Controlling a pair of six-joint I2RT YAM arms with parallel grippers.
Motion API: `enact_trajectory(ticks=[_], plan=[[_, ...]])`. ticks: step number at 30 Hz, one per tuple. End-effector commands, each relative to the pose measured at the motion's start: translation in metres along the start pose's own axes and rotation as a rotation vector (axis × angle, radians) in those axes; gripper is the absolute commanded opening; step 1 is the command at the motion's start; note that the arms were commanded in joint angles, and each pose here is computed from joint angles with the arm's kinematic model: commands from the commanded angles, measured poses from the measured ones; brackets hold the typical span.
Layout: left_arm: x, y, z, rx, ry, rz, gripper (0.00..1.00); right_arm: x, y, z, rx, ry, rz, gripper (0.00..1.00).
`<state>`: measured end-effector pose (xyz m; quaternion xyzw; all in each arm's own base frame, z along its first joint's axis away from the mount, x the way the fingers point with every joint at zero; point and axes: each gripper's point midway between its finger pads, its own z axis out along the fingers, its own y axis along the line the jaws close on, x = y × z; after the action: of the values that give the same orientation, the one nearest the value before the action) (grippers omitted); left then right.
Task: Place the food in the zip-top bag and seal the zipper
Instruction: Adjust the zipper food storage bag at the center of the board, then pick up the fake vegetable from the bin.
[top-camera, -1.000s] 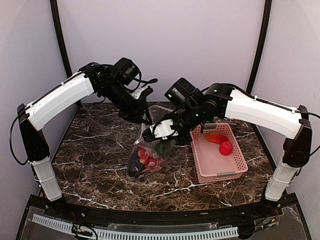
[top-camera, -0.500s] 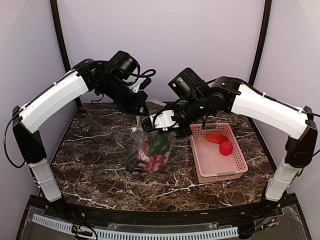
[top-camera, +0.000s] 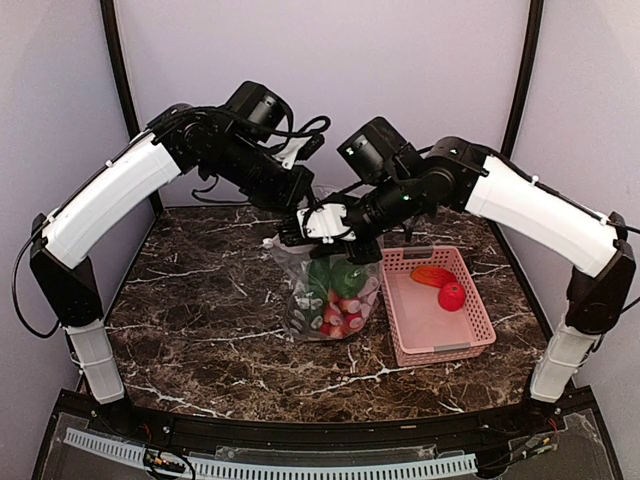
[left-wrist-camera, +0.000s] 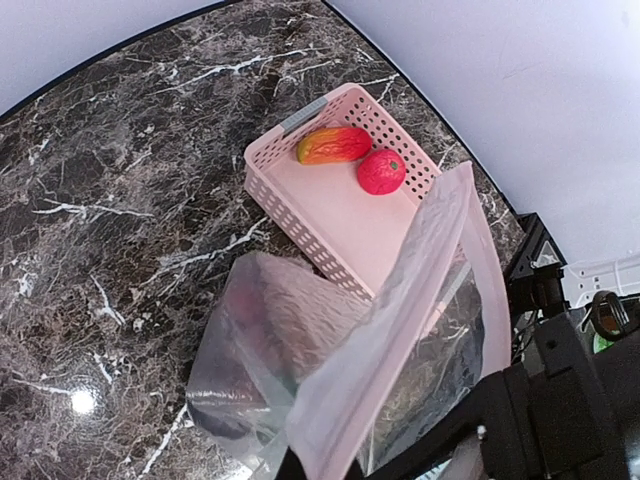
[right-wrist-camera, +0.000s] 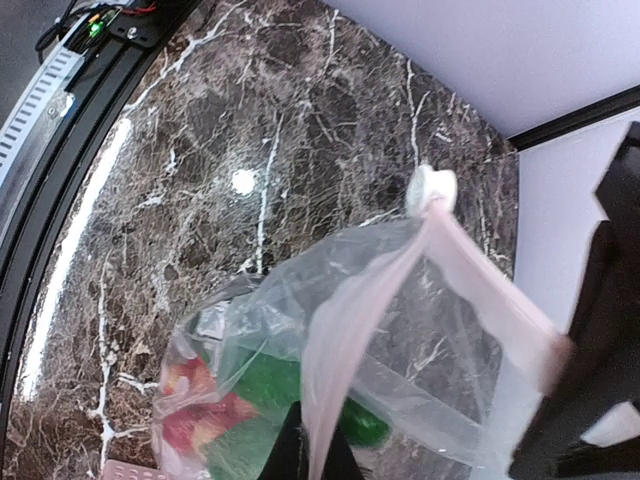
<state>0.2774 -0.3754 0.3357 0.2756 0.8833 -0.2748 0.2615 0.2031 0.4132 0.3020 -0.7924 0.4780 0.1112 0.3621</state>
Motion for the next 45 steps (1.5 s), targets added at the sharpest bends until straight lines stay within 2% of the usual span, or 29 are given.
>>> enact_trajectory(ticks=[1,4,7,14,19,21,23,26,29,31,34,39,45], plan=[[-0.002,0.005,0.005,-0.019,0.002,0.025,0.01,0.004,0.012,0.006,-0.039,0.002,0.046,0.03],[0.003,0.010,0.010,-0.035,0.024,0.030,0.01,0.004,0.010,-0.003,-0.022,-0.002,0.045,0.05],[0.008,0.014,0.016,-0.054,0.041,0.033,0.01,0.004,0.010,-0.016,-0.020,-0.028,0.070,0.26],[0.018,0.023,0.026,-0.074,0.075,0.023,0.01,0.008,-0.003,-0.094,0.027,-0.198,0.173,0.58],[0.019,0.027,0.029,-0.095,0.073,0.031,0.01,0.053,-0.017,-0.134,0.133,-0.191,0.315,0.70],[0.020,0.029,0.032,-0.105,0.080,0.031,0.01,0.079,-0.026,-0.142,0.196,-0.173,0.403,0.81],[0.022,0.031,0.034,-0.109,0.085,0.031,0.01,0.111,-0.036,-0.147,0.270,-0.143,0.511,0.97],[0.023,0.028,0.038,-0.090,0.086,0.027,0.01,0.165,-0.050,-0.154,0.372,-0.077,0.684,0.99],[0.022,0.023,0.040,-0.060,0.079,0.022,0.01,0.199,-0.049,-0.161,0.409,-0.038,0.790,0.99],[0.019,0.022,0.041,-0.050,0.069,0.021,0.01,0.216,-0.041,-0.159,0.413,0.003,0.816,0.99],[0.019,0.022,0.043,-0.047,0.066,0.024,0.01,0.247,-0.023,-0.140,0.385,0.120,0.814,0.93],[0.019,0.020,0.042,-0.036,0.066,0.030,0.01,0.296,0.024,-0.100,0.231,0.320,0.868,0.79],[0.019,0.015,0.038,-0.009,0.049,0.024,0.01,0.319,0.066,-0.079,0.037,0.447,0.930,0.78]])
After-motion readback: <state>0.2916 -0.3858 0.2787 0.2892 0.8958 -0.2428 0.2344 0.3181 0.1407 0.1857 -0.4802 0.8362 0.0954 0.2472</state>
